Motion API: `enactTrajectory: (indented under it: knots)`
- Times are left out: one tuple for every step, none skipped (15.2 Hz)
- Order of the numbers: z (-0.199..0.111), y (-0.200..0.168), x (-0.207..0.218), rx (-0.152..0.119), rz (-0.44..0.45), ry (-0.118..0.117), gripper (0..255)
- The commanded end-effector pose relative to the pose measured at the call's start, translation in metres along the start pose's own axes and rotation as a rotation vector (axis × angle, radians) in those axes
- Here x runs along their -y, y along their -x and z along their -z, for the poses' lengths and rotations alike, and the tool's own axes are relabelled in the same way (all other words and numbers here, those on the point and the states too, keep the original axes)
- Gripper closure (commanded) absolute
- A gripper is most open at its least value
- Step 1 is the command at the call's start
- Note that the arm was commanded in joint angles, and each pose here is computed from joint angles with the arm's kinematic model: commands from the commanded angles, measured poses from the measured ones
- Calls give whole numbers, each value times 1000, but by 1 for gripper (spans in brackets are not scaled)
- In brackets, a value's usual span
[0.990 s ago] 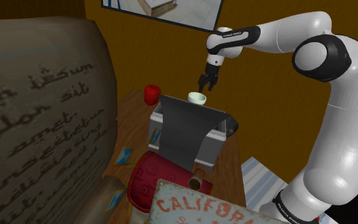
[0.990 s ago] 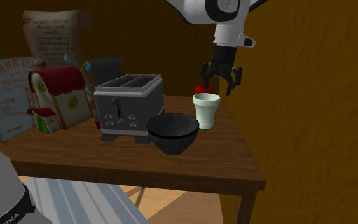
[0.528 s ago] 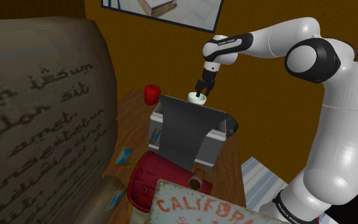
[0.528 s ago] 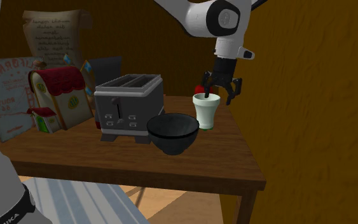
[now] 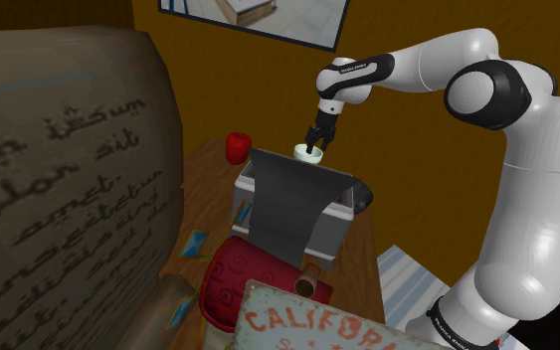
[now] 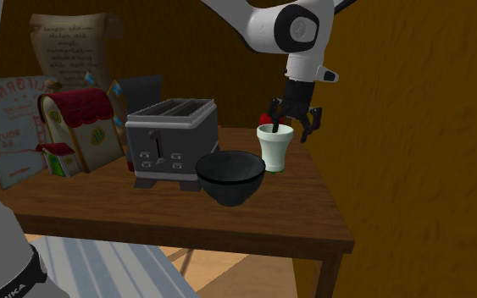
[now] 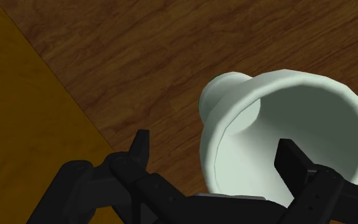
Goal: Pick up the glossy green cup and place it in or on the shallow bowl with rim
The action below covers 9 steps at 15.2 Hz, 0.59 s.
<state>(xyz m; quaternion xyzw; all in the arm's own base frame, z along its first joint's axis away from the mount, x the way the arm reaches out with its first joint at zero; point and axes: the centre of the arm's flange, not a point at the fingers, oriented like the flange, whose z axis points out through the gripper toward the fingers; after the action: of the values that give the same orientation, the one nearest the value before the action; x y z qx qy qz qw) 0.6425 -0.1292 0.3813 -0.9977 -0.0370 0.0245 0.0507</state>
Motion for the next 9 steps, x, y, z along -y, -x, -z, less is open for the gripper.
enactTrajectory:
  knots:
    - [0, 0, 0, 0, 0, 0, 0]
    - [0, 0, 0, 0, 0, 0, 255]
    - [0, 0, 0, 0, 0, 0, 255]
    - [0, 0, 0, 0, 0, 0, 255]
    - [0, 0, 0, 0, 0, 0, 255]
    - [0, 0, 0, 0, 0, 0, 255]
    - [0, 0, 0, 0, 0, 0, 255]
    - [0, 0, 0, 0, 0, 0, 255]
    - [0, 0, 0, 0, 0, 0, 255]
